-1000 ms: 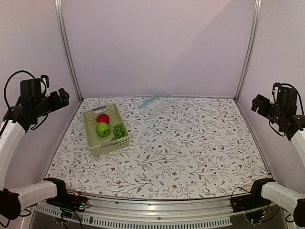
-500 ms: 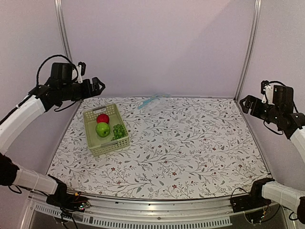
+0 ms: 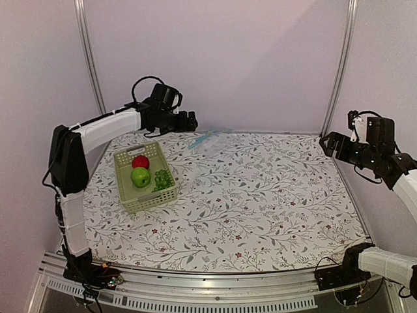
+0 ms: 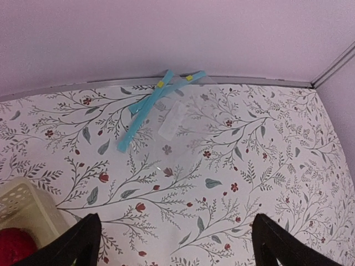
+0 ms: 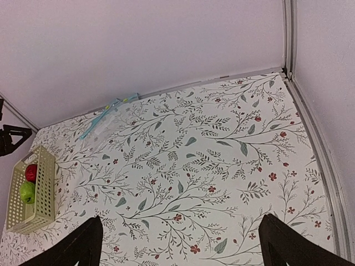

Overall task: Place the food in the zip-top bag and seal the zipper
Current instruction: Pick up the zipper food storage bag at the corner of the board.

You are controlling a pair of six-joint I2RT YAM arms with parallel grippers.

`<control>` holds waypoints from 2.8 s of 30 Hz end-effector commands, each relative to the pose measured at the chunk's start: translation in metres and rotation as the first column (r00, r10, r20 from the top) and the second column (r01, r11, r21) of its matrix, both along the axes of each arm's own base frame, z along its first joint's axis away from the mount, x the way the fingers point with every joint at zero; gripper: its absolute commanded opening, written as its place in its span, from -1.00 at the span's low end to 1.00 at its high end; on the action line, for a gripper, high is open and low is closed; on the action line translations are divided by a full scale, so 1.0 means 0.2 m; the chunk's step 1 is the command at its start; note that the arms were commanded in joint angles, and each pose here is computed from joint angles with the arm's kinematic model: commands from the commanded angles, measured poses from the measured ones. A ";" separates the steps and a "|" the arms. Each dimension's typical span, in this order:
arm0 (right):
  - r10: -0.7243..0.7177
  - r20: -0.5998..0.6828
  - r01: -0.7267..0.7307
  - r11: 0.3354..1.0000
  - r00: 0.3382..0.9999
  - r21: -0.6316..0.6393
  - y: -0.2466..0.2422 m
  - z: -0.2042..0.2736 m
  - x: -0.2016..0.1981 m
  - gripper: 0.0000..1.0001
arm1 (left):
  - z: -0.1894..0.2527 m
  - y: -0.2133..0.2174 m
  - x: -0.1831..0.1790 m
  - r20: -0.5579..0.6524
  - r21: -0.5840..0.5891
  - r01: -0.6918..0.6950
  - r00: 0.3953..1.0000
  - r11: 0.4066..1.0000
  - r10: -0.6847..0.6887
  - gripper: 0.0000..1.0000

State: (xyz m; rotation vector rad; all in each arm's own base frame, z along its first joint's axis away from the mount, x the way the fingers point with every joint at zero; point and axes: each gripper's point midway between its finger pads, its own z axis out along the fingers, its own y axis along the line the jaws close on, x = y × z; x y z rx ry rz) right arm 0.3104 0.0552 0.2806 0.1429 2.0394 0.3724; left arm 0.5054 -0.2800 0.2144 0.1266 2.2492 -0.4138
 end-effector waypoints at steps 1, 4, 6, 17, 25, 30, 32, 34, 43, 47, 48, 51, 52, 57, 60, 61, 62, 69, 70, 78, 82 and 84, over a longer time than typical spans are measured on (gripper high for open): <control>0.018 -0.003 -0.018 1.000 1.000 -0.001 0.02 -0.03 0.00 0.97 | -0.16 -0.04 0.16 -0.030 0.047 -0.052 0.998 0.998 0.053 0.85; 0.021 -0.006 -0.021 1.000 1.000 0.001 0.03 -0.03 0.00 0.97 | -0.27 -0.06 0.26 -0.037 0.043 -0.080 0.996 0.996 0.082 0.83; 0.022 -0.003 -0.022 1.000 1.000 0.002 0.03 -0.03 0.00 0.97 | -0.35 -0.06 0.33 -0.055 0.029 -0.096 0.994 0.995 0.097 0.79; 0.024 -0.022 -0.024 1.000 0.999 0.000 0.04 -0.03 0.03 0.97 | -0.78 -0.03 0.49 -0.139 0.082 -0.129 0.980 0.988 0.140 0.63; 0.029 -0.018 -0.028 1.000 0.999 0.005 0.04 -0.02 0.03 0.98 | -0.87 -0.01 0.52 -0.141 0.088 -0.143 0.978 0.986 0.155 0.47; 0.029 -0.024 -0.029 1.000 0.999 0.010 0.05 -0.03 0.03 0.97 | -0.92 0.03 0.56 -0.149 0.052 -0.176 0.972 0.983 0.182 0.29; 0.032 -0.021 -0.032 0.999 0.999 0.010 0.05 -0.02 0.03 0.97 | -0.93 0.04 0.57 -0.159 0.030 -0.188 0.969 0.982 0.190 0.23; 0.033 -0.019 -0.033 0.999 0.999 0.011 0.05 -0.02 0.03 0.97 | -0.92 0.05 0.58 -0.160 0.016 -0.201 0.966 0.979 0.201 0.22; 0.038 -0.022 -0.037 0.999 0.999 0.019 0.06 -0.02 0.03 0.97 | -0.99 0.04 0.61 -0.232 -0.115 -0.247 0.949 0.962 0.215 0.11; 0.037 -0.021 -0.036 0.999 0.999 0.018 0.06 -0.02 0.03 0.97 | -1.03 0.02 0.63 -0.254 -0.164 -0.253 0.945 0.953 0.207 -0.01; 0.035 -0.019 -0.035 0.999 0.999 0.018 0.06 -0.01 0.03 0.98 | -1.04 0.02 0.63 -0.260 -0.170 -0.256 0.943 0.952 0.208 -0.02; 0.033 -0.021 -0.033 0.999 0.999 0.017 0.05 -0.01 0.03 0.97 | -1.05 0.01 0.63 -0.269 -0.189 -0.262 0.941 0.946 0.207 -0.07; 0.034 -0.020 -0.033 0.999 0.999 0.016 0.05 -0.01 0.03 0.98 | -1.06 0.00 0.63 -0.272 -0.197 -0.263 0.940 0.944 0.205 -0.08; 0.033 -0.024 -0.032 0.999 0.999 0.016 0.05 -0.01 0.04 0.98 | -1.09 -0.01 0.64 -0.293 -0.233 -0.278 0.934 0.932 0.205 -0.30; 0.031 -0.024 -0.030 0.999 0.999 0.012 0.05 -0.01 0.03 0.97 | -1.10 -0.01 0.64 -0.301 -0.237 -0.282 0.931 0.930 0.205 -0.44; 0.030 -0.025 -0.029 1.000 0.999 0.012 0.05 -0.02 0.03 0.98 | -1.10 -0.01 0.63 -0.303 -0.233 -0.283 0.930 0.930 0.207 -0.48; 0.029 -0.023 -0.029 1.000 0.999 0.010 0.05 -0.01 0.03 0.97 | -1.10 0.00 0.63 -0.305 -0.231 -0.284 0.929 0.931 0.208 -0.58; 0.024 -0.028 -0.024 1.000 0.999 0.003 0.04 -0.02 0.04 0.97 | -1.11 0.00 0.60 -0.312 -0.238 -0.278 0.929 0.931 0.198 -1.00; 0.024 -0.027 -0.024 1.000 0.999 0.002 0.04 -0.02 0.04 0.98 | -1.11 -0.01 0.60 -0.309 -0.243 -0.273 0.931 0.931 0.193 -1.00; 0.022 -0.030 -0.022 1.000 0.999 0.000 0.04 -0.03 0.04 0.98 | -0.95 -0.04 0.50 -0.251 -0.262 -0.219 0.956 0.940 0.153 -1.00; 0.025 -0.031 -0.025 1.000 0.999 0.007 0.05 -0.03 0.04 0.97 | -0.94 -0.07 0.42 -0.258 -0.248 -0.188 0.958 0.950 0.122 -1.00; 0.026 -0.033 -0.026 1.000 0.999 0.011 0.05 -0.03 0.04 0.98 | -0.97 -0.08 0.37 -0.276 -0.232 -0.175 0.955 0.957 0.108 -1.00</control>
